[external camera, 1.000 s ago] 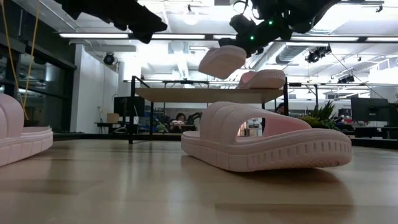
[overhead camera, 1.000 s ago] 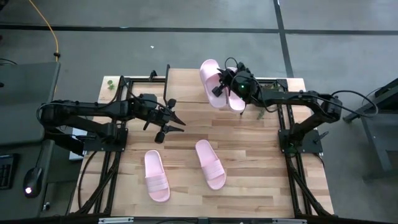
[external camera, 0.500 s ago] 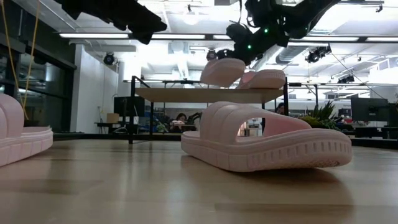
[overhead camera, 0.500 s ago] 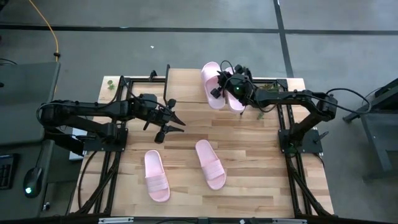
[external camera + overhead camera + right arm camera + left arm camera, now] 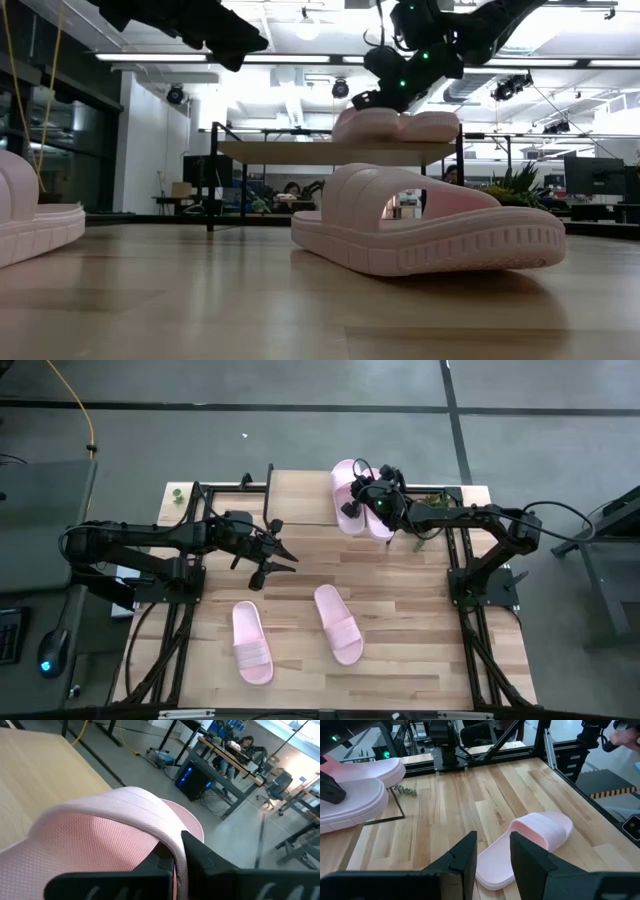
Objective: Pick and place slides into the shelf
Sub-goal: Put the pink slide on the shelf
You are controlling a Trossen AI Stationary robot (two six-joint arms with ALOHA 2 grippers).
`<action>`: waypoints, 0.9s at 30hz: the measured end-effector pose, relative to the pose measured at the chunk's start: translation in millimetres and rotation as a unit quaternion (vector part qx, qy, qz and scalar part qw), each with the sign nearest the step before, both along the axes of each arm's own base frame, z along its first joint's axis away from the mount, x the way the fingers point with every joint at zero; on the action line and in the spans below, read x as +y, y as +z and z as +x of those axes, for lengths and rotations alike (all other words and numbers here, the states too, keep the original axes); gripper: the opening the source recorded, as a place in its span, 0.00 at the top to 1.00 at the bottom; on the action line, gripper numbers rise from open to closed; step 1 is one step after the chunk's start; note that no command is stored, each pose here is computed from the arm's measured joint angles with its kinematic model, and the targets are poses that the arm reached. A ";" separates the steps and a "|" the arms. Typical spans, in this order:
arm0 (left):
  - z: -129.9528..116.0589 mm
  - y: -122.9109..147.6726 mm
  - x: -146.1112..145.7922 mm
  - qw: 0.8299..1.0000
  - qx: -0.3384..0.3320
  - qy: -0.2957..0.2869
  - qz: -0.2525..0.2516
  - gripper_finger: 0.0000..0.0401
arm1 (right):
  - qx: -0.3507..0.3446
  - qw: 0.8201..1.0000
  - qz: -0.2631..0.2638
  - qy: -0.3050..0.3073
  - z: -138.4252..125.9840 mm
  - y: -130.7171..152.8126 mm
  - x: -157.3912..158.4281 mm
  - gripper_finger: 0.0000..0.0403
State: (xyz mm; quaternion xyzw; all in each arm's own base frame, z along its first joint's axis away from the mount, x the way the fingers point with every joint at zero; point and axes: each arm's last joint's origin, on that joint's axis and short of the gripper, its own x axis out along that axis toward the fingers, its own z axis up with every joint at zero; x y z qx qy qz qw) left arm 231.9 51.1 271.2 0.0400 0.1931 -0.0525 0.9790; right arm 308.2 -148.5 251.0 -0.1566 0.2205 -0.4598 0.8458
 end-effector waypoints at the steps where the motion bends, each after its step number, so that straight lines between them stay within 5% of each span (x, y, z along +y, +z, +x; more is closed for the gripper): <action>1: 0.0 0.0 0.0 1.000 0.000 0.000 0.000 0.75 | 0.005 1.000 -0.001 -0.004 -0.4 -0.2 0.1 1.00; 27: 0.0 0.0 0.0 1.000 0.001 0.002 -0.003 0.75 | 0.029 0.999 0.000 -0.017 -2.2 -2.9 0.1 0.98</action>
